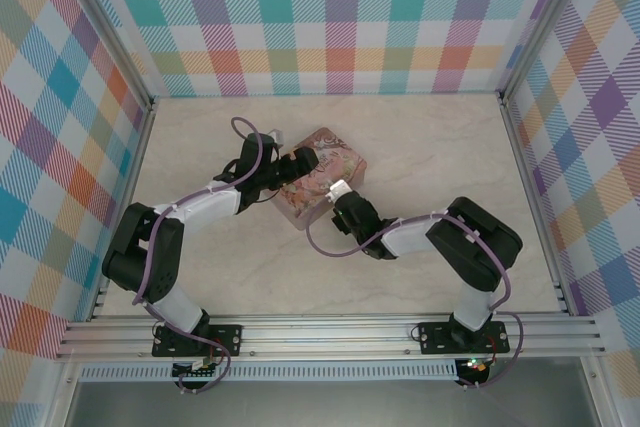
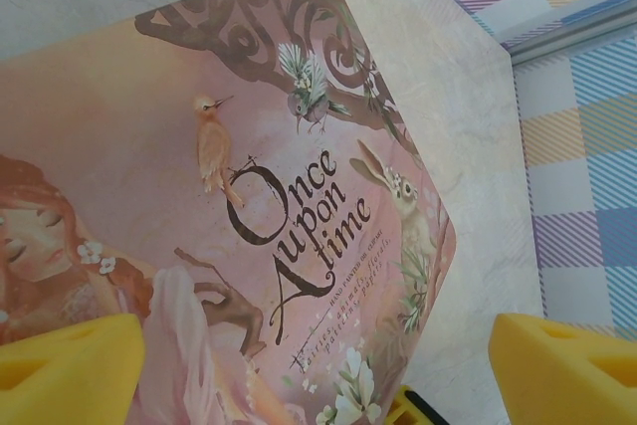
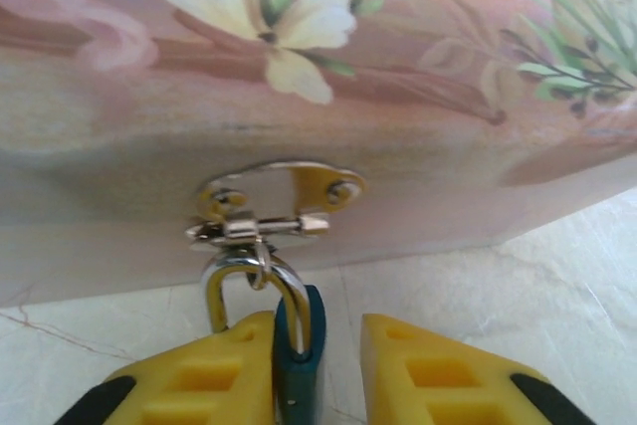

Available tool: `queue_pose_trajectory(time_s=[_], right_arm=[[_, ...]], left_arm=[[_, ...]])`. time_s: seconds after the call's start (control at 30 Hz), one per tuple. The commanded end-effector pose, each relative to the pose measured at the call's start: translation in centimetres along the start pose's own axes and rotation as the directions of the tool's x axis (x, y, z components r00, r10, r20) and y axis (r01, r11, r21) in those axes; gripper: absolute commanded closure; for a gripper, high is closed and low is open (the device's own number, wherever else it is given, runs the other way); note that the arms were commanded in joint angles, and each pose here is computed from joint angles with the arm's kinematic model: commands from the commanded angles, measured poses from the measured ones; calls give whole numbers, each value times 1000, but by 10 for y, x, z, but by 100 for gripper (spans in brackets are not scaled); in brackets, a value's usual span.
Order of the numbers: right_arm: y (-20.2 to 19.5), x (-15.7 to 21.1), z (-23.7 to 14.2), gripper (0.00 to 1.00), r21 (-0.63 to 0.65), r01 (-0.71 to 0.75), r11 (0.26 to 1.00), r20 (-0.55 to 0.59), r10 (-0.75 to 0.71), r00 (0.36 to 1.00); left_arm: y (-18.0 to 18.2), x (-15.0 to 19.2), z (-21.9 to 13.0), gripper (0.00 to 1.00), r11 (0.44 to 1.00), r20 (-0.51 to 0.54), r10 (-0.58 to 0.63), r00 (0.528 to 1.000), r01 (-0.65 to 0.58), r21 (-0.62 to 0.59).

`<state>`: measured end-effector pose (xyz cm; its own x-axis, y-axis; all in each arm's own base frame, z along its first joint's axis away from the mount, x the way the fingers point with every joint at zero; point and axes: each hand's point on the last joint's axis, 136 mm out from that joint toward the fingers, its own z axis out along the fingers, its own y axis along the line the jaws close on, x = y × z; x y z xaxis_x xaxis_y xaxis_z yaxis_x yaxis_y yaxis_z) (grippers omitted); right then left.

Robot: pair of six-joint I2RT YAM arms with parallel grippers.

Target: Unlock the padlock with the key

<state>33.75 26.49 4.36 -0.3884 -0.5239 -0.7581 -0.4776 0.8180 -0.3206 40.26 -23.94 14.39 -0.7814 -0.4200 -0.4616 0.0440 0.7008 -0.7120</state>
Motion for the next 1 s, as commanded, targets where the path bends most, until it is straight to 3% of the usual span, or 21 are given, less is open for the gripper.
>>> queue_pose_trajectory(time_s=[0.0, 0.23, 0.47, 0.8, 0.97], right_arm=[[4, 26, -8, 64, -50, 41, 998, -64, -44, 997], [0, 34, -31, 47, -80, 28, 996, -56, -32, 998], [-2, 27, -50, 35, -142, -41, 989, -10, 40, 999], [-1, 12, -44, 41, -451, -251, 857, 20, 291, 956], [5, 2, -40, 45, -567, -285, 773, -11, 339, 941]], left_arm=[[32, 31, 4, 11, 993, -90, -53, 994, 44, -106], [29, 28, 3, 11, 994, -86, -50, 995, 41, -101], [27, 27, 2, 10, 994, -87, -46, 995, 37, -100], [24, 27, 1, 11, 995, -88, -43, 995, 35, -88], [24, 27, 0, 10, 996, -89, -43, 995, 35, -86]])
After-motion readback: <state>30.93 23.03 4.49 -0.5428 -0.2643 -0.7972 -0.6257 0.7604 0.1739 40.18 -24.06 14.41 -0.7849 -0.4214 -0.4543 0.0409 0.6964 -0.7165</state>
